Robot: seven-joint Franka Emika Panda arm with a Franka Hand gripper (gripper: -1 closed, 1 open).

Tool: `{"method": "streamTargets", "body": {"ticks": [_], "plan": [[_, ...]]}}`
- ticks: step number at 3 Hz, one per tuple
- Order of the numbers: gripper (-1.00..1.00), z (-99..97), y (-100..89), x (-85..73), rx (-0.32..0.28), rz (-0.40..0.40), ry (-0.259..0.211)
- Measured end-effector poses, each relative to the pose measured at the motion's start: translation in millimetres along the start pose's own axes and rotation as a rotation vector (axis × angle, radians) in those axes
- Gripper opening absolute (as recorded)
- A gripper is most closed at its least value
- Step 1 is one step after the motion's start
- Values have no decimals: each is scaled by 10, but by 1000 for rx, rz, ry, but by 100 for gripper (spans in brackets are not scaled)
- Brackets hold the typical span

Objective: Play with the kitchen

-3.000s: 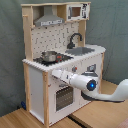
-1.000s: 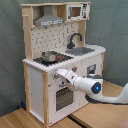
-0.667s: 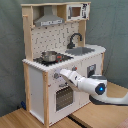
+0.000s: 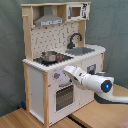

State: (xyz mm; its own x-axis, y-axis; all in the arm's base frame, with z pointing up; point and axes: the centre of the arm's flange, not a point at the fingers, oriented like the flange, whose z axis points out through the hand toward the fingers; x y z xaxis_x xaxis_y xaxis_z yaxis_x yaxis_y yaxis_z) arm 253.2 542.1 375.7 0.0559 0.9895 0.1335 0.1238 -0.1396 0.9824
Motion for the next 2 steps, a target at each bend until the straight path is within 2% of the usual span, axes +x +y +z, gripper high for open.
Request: {"method": "streamTargets", "body": {"ticks": [1, 2], "plan": [[100, -144, 375, 0, -16, 13, -30], [100, -277, 854, 6, -53, 50, -44]]}}
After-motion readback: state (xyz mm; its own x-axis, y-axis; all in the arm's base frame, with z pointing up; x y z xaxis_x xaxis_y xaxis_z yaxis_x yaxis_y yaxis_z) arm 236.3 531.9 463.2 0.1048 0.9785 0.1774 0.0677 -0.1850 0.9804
